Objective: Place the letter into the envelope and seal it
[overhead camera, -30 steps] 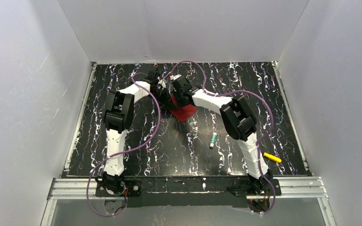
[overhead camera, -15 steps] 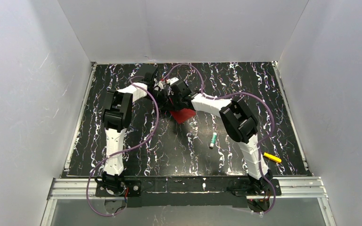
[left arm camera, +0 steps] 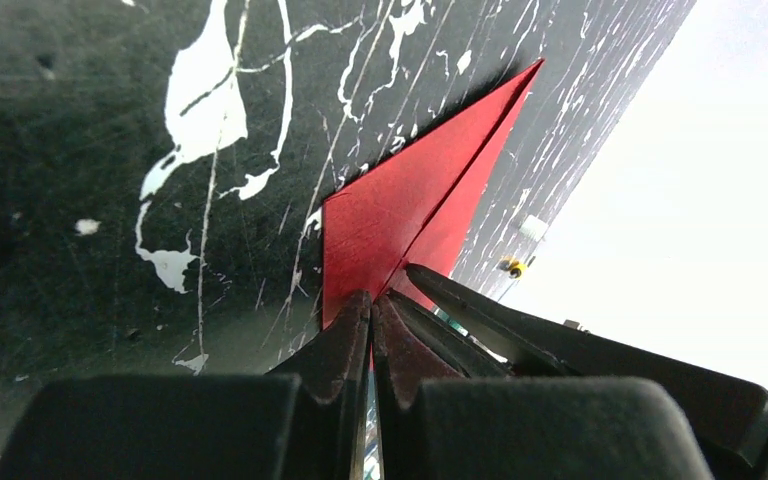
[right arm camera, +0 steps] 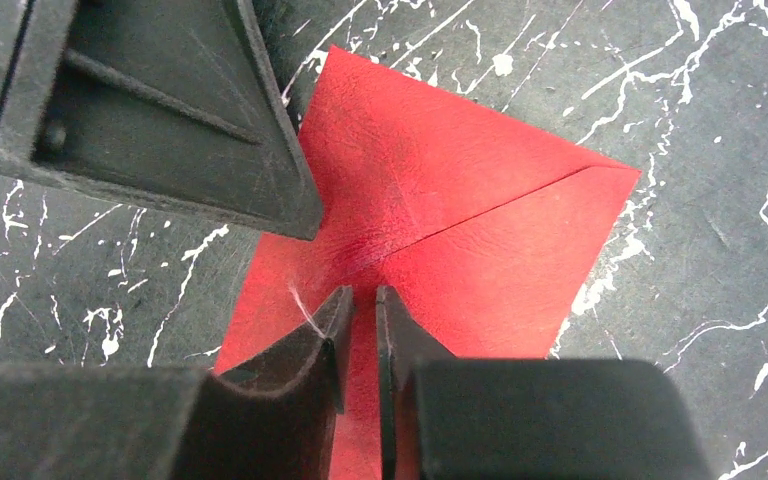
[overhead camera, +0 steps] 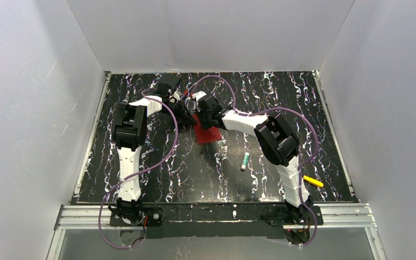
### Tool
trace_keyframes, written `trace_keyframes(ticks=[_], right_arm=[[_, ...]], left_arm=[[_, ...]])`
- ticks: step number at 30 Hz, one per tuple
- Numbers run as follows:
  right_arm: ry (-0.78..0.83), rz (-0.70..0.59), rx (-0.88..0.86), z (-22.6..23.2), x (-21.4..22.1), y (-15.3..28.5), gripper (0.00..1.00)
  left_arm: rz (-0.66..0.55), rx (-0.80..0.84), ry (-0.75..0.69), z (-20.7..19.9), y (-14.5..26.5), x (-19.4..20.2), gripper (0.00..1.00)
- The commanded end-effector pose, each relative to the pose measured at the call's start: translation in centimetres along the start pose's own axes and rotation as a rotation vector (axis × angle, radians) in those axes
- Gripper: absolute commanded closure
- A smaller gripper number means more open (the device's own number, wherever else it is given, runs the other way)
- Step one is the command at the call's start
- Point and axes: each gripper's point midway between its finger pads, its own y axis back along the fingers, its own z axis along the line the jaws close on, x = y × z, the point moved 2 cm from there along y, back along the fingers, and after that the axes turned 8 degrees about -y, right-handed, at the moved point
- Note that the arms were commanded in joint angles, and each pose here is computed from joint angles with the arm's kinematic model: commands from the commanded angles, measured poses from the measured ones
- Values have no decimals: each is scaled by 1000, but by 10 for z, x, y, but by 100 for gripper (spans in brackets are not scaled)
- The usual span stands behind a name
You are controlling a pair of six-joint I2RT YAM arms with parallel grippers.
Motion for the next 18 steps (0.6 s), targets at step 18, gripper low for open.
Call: trace_keyframes(ticks=[18], right_arm=[[110,505,174,-40,141,-11,53]], left_arm=[[45,-226,44,38,-2,12,99]])
